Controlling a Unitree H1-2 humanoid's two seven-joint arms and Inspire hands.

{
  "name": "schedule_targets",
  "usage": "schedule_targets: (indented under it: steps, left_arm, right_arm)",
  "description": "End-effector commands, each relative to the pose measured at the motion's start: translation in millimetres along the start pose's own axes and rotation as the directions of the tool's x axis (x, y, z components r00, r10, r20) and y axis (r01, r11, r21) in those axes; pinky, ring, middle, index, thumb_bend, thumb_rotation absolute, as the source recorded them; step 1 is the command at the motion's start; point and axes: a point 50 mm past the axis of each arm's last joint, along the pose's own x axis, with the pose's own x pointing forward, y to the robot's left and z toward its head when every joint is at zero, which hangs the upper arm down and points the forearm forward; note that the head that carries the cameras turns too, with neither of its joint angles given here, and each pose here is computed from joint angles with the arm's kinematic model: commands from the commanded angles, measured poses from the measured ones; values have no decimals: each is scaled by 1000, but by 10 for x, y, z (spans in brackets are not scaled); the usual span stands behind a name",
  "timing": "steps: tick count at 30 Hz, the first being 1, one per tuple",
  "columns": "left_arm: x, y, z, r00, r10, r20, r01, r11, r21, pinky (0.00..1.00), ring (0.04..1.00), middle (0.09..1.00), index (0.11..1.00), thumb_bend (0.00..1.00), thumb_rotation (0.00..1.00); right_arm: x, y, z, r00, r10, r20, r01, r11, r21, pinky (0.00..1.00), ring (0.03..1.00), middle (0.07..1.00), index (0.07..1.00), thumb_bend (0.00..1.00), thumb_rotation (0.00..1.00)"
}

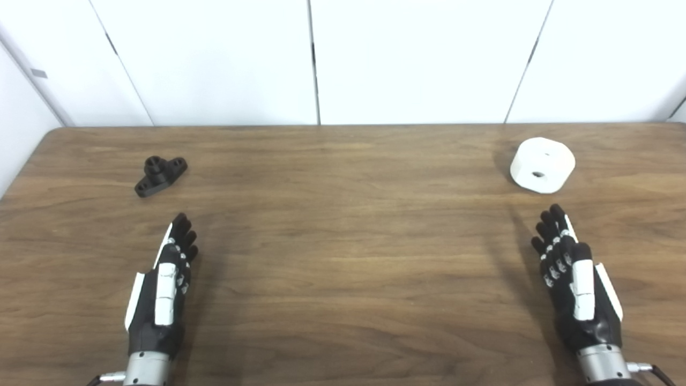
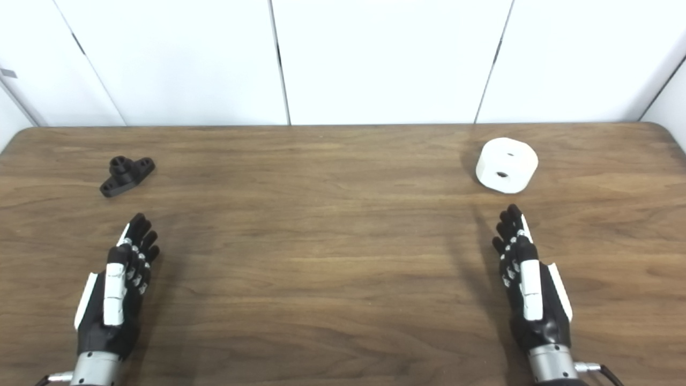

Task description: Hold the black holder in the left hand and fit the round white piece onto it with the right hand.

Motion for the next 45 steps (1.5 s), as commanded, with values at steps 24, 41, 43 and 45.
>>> schedule_targets:
  steps: [24,41,43,45]
  left_arm:
    - [-27,-206,-6,999,-3,38,3,1000,1,1000,997,998,983,662,897]
    - [-18,-383,-202,999,2,50,-5,999,53,1000,973,975,963,632,867]
    - [-24,-389,-206,999,8,48,-10,998,55,1000,973,976,964,621,870]
    - [-34,-389,-203,999,12,49,-15,998,60,989,970,972,964,614,868]
  right_arm:
    - [-51,-198,-133,1000,17,15,-16,1000,-24,1000,1000,998,1000,617,1000]
    - [-17,-326,-266,1000,27,-8,-27,1000,0,1000,1000,1000,1000,651,1000]
    - [-16,-322,-262,1000,27,-11,-27,1000,7,1000,1000,1000,1000,653,1000]
    - [-22,-316,-255,1000,25,-13,-25,1000,4,1000,1000,1000,1000,657,1000]
